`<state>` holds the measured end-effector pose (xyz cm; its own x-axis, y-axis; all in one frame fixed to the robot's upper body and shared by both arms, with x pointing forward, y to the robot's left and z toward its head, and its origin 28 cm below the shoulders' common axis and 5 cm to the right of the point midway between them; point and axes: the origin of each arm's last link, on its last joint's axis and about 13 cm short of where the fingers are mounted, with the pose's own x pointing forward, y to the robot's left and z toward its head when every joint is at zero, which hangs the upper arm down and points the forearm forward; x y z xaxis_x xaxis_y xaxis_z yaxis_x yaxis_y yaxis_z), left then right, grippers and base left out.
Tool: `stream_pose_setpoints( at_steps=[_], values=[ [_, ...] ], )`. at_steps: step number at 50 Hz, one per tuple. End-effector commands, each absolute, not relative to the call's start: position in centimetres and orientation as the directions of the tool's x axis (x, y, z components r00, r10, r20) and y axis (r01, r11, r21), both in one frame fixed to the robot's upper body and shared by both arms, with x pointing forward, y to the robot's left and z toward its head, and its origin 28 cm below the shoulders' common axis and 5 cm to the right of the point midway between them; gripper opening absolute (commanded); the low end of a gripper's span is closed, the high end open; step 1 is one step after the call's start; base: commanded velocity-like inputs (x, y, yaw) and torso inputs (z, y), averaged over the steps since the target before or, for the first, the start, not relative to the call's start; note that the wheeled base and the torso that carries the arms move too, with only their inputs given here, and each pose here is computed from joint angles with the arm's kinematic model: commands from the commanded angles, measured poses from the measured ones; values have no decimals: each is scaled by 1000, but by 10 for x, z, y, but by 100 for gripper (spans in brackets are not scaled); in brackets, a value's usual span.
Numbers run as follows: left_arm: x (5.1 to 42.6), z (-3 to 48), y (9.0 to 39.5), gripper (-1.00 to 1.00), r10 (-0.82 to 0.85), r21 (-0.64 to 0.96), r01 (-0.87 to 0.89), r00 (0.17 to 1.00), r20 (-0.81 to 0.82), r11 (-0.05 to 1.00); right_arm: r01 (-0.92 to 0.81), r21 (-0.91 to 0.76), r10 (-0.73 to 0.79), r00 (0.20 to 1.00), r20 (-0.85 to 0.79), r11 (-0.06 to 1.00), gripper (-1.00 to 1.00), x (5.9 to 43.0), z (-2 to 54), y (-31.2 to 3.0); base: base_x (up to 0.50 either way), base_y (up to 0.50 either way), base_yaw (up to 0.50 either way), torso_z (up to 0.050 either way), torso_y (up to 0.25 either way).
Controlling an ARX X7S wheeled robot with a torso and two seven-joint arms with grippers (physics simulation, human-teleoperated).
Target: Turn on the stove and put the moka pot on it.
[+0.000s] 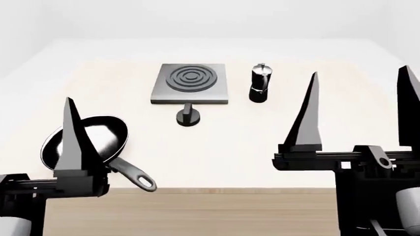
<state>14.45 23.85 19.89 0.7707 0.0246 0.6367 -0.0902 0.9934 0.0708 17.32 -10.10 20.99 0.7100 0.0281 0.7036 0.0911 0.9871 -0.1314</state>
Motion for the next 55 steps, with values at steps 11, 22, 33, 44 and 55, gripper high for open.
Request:
stream_pose_setpoints(
  at_steps=[11, 22, 33, 44, 55],
  values=[
    [143, 200, 238, 100, 18, 76, -87, 768, 640, 993, 81, -128, 33, 709, 704, 988, 100, 172, 211, -100, 0, 442, 0, 0, 0],
    [144, 199, 238, 100, 19, 74, -86, 769, 639, 994, 63, -115, 34, 719, 694, 991, 100, 173, 207, -100, 0, 58, 0, 0, 0],
    [143, 200, 238, 100, 17, 76, -85, 771, 637, 994, 62, -118, 38, 720, 693, 991, 100, 173, 209, -100, 30, 0, 0, 0, 0],
    [143, 200, 238, 100, 15, 78, -83, 771, 637, 993, 62, -118, 37, 720, 693, 991, 100, 173, 207, -100, 125, 0, 0, 0, 0],
    [143, 200, 238, 100, 13, 79, -82, 772, 636, 993, 59, -115, 37, 720, 693, 992, 100, 172, 208, -100, 148, 0, 0, 0, 0]
  ],
)
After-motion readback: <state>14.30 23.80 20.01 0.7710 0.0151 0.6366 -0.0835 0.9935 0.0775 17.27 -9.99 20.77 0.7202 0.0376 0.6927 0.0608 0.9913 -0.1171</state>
